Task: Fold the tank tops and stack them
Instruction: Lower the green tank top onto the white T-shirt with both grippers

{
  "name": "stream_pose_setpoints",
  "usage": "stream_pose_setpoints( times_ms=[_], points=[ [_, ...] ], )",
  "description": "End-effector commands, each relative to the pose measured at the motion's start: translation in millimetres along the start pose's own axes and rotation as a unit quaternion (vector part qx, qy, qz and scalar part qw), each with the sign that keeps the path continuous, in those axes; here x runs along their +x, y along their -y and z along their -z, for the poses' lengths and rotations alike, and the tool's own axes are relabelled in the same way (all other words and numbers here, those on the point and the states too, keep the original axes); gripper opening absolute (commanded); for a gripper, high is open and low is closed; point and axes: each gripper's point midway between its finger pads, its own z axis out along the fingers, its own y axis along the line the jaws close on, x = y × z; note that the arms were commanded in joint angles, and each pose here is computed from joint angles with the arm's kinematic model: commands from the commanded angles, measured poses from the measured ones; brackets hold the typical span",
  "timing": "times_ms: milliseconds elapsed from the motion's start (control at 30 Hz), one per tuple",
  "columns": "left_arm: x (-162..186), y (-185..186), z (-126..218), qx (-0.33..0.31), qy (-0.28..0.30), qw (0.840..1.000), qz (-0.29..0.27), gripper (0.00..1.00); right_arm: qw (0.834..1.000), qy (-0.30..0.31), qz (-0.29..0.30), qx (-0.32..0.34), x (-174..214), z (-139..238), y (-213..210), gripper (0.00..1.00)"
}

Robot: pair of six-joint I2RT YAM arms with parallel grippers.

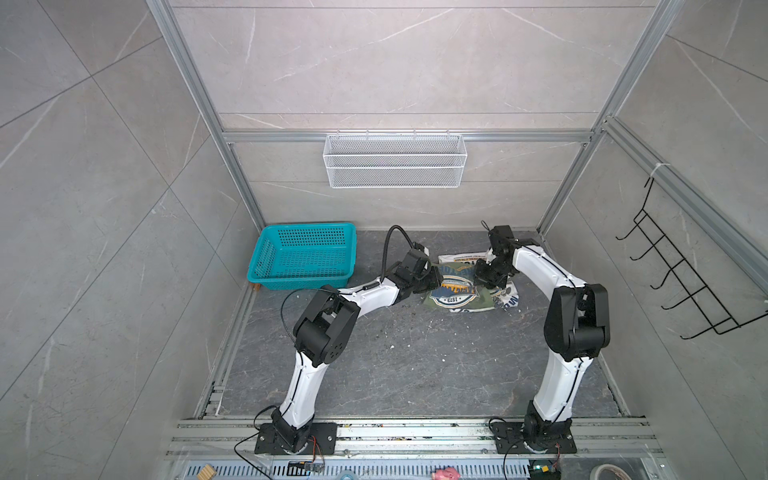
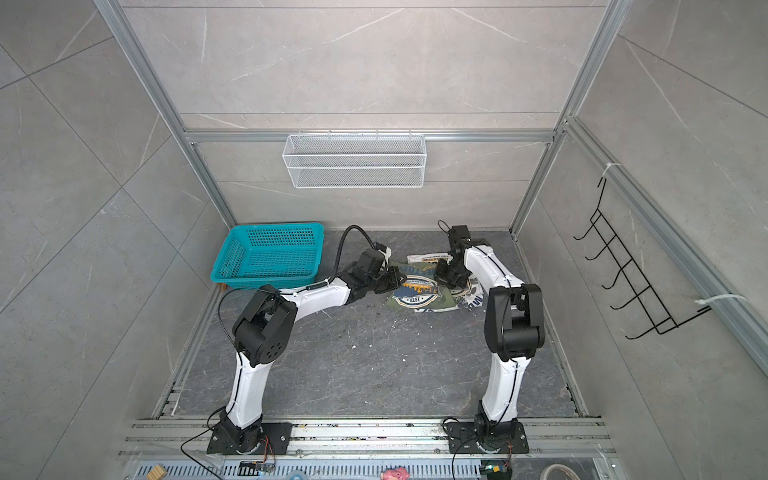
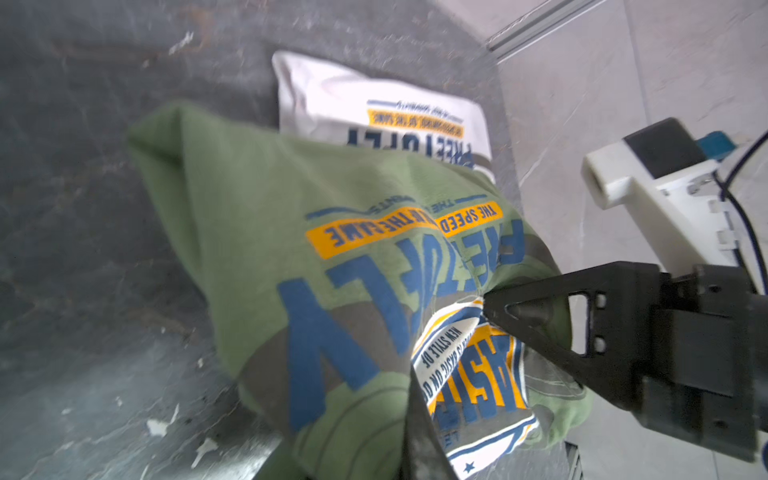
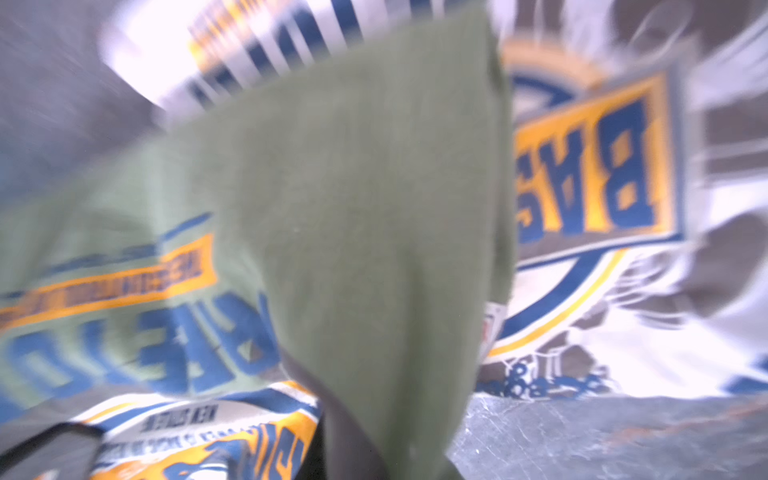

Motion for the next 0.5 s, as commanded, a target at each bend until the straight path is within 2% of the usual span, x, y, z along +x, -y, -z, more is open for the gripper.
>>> stream_pose_setpoints(
  times_ms=[0, 267, 467],
  points=[
    [-43.5, 52.4, 20.6, 0.049, 0.044, 0.997, -0.026, 0.00, 0.999, 0.042, -0.004, -0.006, -29.7, 31.3, -2.4, 0.05],
    [-65.0, 92.8, 12.6, 0.080, 0.054, 0.994, -0.042, 0.00, 0.997, 0.073, -0.029, -0.003, -67.3, 67.5, 23.9, 0.05],
    [-50.3, 91.5, -20.6, 0.078, 0.033, 0.995, -0.049, 0.00, 0.997, 0.068, -0.040, -0.001, -71.4, 52.8, 46.9, 0.05]
  ],
)
